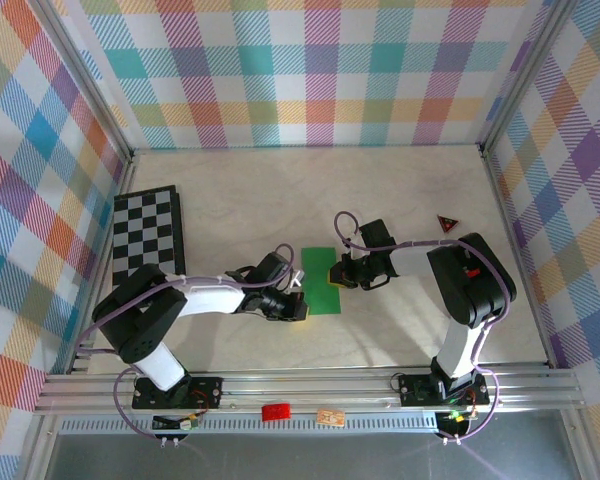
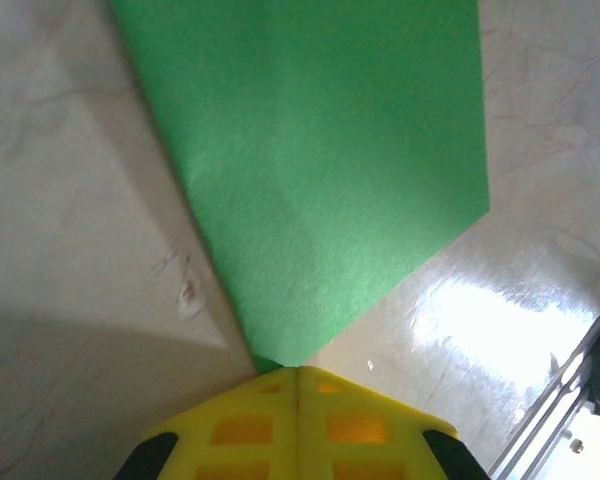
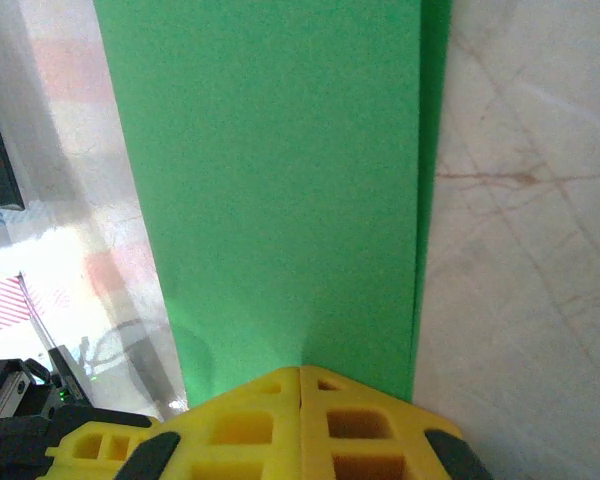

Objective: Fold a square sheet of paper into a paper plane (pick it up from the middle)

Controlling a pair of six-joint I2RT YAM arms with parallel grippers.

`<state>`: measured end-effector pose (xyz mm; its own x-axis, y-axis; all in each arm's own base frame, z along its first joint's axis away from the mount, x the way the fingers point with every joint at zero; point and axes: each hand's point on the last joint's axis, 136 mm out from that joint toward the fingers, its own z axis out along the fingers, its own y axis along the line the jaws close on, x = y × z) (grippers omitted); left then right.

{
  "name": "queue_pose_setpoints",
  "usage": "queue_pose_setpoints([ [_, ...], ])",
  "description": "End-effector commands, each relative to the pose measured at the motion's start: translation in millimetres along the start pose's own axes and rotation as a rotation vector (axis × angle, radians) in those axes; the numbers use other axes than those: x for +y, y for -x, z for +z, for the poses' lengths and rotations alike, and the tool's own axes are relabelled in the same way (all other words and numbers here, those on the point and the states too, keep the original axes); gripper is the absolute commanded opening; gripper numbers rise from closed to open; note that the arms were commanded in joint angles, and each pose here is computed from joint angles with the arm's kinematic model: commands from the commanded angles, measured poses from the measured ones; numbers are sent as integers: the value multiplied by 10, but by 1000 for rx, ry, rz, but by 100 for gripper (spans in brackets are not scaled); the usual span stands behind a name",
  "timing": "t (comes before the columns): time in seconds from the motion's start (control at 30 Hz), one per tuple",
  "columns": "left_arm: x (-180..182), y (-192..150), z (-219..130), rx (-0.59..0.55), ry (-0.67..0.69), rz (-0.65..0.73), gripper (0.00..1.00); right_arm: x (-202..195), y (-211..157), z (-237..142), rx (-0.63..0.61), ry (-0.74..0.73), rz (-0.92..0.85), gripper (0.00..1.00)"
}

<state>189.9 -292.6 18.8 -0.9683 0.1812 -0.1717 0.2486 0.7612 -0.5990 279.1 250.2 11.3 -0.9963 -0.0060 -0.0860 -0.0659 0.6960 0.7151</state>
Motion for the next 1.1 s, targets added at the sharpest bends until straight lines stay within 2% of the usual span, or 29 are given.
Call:
queue_pose_setpoints([
  [0.0, 69, -118, -150, -2, 60, -3, 0, -692, -409, 36, 94, -244, 123, 0],
  [0.13, -83, 169, -331, -116, 36, 10, 0, -527, -279, 23, 76, -195, 89, 0],
  [0.27, -210, 465, -420, -183, -33, -25, 0, -236, -102, -29, 43, -108, 24, 0],
  [0.5, -218, 1026, -409, -285, -94, -143, 0, 333, 119, -368, -74, 21, -93, 14],
  [0.7, -148, 1357, -338, -299, -68, -175, 0, 269, -5, -631, -138, -63, -28, 23],
  [1.07, 31, 1761, -158, -275, -46, -228, 1, 244, -397, -636, -77, 23, 145, 35],
])
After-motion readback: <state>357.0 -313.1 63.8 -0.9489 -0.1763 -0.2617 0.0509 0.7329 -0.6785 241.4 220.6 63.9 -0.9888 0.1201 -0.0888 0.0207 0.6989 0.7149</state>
